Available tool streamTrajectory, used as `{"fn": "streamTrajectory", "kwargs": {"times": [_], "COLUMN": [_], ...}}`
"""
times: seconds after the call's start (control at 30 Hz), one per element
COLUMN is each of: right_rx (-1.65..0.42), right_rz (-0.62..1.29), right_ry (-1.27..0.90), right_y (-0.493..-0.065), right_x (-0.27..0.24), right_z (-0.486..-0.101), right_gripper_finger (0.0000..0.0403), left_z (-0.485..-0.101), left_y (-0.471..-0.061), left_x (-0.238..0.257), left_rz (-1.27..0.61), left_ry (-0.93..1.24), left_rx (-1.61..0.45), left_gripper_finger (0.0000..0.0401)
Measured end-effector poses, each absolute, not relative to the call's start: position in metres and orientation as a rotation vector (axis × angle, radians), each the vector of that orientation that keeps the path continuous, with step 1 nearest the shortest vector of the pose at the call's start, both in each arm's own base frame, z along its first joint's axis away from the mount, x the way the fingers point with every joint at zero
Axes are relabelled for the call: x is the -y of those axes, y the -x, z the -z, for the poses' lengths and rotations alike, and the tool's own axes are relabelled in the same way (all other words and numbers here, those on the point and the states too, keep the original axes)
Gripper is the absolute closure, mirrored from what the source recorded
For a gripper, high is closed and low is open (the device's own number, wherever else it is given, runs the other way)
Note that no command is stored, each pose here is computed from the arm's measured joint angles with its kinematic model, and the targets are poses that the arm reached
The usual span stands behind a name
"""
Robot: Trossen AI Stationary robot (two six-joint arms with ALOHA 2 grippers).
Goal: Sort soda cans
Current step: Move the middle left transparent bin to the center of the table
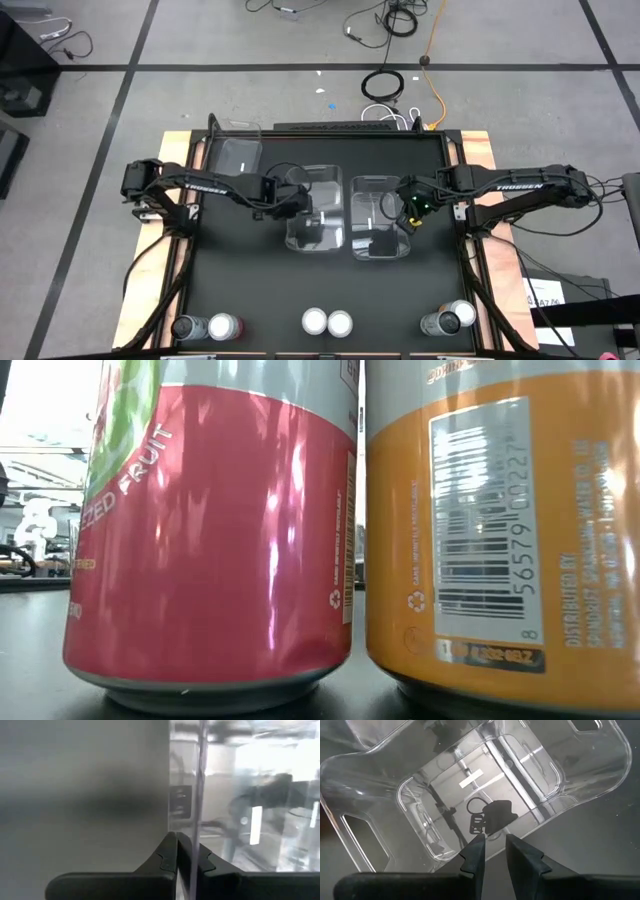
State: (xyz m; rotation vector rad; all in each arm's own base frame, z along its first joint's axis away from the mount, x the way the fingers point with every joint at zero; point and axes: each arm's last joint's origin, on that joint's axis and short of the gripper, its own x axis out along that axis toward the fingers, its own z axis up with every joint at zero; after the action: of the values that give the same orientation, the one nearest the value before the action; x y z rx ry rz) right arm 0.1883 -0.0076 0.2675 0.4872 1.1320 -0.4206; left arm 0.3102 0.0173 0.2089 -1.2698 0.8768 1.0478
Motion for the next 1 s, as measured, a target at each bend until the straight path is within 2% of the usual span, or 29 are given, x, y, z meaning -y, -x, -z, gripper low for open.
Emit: {"fn": "streamTrajectory", "kwargs": {"times": [0.6, 1.0], "right_rx": [-1.133, -1.134], "right_rz": [0.415, 0.413], "right_ry": [-0.480, -0.479], "right_y": [-0.188, -0.188], "right_x": [0.008, 0.008], "right_z": [-0.268, -0.268], "right_gripper_finger": [0.0332, 0.0332], "left_z": [-0.191, -0.192], "left_y": [-0.311, -0.316], "left_x": [-0.016, -0.019], "left_rz": [-1.099, -1.068], "left_ry": [1.248, 1.248], "left_rx": [-0.979, -0.944], "left_gripper_finger": [0.0388, 0.0388]}}
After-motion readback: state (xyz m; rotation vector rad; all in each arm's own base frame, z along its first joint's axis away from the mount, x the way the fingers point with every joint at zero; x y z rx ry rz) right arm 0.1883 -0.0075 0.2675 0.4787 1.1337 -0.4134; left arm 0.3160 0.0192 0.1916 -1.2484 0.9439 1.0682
